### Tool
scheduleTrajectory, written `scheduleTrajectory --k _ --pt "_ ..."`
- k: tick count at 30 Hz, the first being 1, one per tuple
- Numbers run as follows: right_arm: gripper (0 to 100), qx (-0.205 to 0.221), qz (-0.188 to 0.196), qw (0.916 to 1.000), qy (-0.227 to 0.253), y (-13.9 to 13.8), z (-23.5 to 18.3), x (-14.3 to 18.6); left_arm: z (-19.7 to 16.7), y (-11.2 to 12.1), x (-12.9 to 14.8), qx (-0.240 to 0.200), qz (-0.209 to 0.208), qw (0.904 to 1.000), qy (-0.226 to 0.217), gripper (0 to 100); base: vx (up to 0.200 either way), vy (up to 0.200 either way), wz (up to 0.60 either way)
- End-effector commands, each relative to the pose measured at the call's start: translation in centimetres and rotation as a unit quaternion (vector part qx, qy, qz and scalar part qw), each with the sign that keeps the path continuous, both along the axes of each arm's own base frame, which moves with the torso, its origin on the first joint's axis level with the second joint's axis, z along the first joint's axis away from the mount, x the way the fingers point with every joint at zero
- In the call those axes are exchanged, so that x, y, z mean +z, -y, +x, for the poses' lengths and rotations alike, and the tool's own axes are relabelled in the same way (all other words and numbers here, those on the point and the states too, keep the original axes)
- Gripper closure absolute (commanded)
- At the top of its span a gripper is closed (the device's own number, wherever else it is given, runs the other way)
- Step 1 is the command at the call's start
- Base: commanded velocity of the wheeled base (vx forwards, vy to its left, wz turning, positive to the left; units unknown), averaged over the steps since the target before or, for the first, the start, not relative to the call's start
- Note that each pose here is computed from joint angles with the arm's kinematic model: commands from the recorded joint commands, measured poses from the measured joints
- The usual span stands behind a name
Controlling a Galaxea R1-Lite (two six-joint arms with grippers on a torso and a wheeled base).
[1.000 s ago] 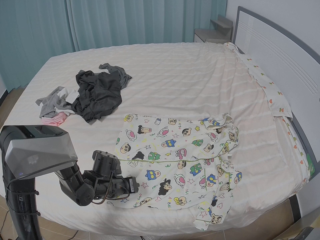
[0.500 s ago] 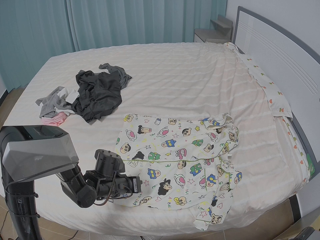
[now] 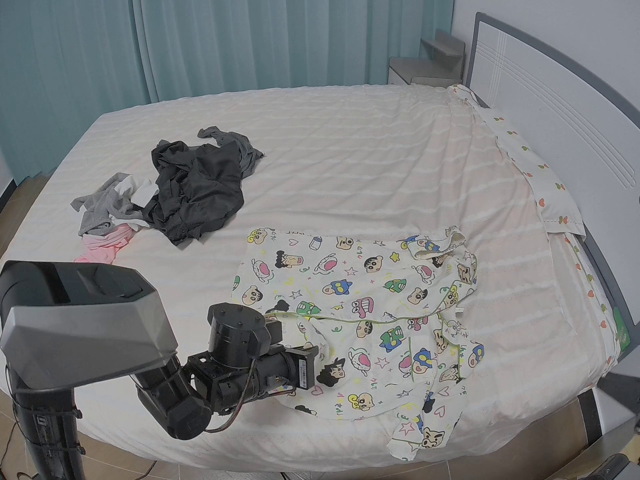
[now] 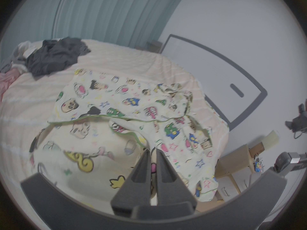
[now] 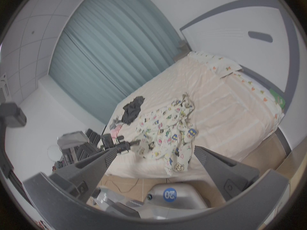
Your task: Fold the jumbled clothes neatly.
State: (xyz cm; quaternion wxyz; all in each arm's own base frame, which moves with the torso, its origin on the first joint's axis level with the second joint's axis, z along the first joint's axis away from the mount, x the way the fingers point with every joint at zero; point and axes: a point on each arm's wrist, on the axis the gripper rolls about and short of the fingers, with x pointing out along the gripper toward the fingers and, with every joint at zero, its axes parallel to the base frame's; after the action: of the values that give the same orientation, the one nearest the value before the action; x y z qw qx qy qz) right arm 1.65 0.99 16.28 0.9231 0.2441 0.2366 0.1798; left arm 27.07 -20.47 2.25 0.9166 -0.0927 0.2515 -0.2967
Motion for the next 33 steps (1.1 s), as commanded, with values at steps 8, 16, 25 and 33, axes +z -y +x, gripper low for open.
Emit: scheduleTrajectory --k 8,16,25,33 --pt "0 0.054 -0.015 0.9958 -0.072 -0.3 1.0 -3.5 -3.3 1.2 -2.9 -0.047 0.007 0.9988 0.010 0 0.000 0.000 0.00" --pt "0 0.054 -0.016 0.9948 -0.085 -0.3 1.0 -4.1 -4.7 0.7 -4.4 -0.058 0.007 0.9982 0.011 0 0.000 0.000 0.00" --pt "0 0.056 -0.020 0.9944 -0.087 -0.3 0.8 -4.5 -3.8 -1.3 -3.0 -0.019 0.001 0.9996 0.021 0 0.000 0.000 0.00" --pt "0 0.057 -0.020 0.9941 -0.090 -0.3 0.7 -4.8 -0.1 -4.2 2.3 0.059 -0.082 0.9906 0.092 0 0.000 0.000 0.00"
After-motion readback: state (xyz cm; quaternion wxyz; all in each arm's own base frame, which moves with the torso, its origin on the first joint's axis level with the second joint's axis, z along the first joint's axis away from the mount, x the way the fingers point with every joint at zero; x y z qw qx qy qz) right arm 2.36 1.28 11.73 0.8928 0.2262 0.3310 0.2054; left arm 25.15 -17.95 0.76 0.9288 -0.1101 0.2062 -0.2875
